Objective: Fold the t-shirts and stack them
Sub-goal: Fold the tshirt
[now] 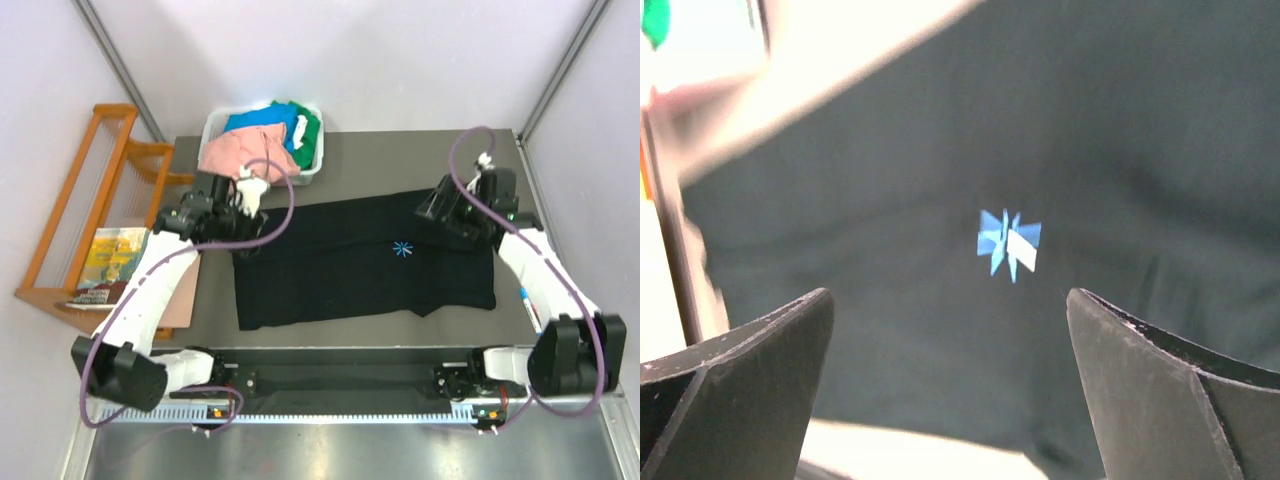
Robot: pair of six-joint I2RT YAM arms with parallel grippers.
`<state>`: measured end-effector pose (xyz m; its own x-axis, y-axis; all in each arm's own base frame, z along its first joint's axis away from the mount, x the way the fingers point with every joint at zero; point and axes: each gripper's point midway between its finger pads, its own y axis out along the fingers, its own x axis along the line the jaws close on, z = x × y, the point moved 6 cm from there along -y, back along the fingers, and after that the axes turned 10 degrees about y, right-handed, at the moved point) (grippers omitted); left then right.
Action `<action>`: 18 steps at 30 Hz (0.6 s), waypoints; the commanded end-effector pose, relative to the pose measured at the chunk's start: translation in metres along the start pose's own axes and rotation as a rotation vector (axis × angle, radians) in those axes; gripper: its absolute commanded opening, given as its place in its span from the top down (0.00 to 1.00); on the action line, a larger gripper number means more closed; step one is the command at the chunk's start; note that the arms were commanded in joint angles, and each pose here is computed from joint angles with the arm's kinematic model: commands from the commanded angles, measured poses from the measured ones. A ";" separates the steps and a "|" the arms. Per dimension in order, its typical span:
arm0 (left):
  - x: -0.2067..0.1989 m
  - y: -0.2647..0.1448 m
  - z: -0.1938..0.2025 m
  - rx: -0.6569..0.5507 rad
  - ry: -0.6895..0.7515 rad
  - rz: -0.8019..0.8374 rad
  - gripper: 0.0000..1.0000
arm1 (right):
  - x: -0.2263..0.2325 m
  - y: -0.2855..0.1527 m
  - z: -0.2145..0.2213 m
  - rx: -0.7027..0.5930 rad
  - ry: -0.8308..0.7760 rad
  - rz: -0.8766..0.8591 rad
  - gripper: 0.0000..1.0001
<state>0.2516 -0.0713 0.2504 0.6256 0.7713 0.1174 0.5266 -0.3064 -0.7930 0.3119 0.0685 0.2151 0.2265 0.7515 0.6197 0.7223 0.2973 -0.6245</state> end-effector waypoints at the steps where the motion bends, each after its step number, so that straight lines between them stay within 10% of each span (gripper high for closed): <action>1: -0.017 0.008 0.042 0.080 0.110 0.013 0.41 | -0.025 -0.020 0.060 0.100 -0.041 0.013 0.01; 18: -0.053 0.061 0.090 0.404 0.232 0.077 0.46 | -0.086 -0.064 0.153 0.229 0.018 0.245 0.07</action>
<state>0.1924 -0.0766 0.1500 0.7915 0.6055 0.0834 0.2125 -0.1448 -0.9664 0.1507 0.0847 0.1208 0.3533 0.7871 0.5057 0.4552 0.3276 -0.8280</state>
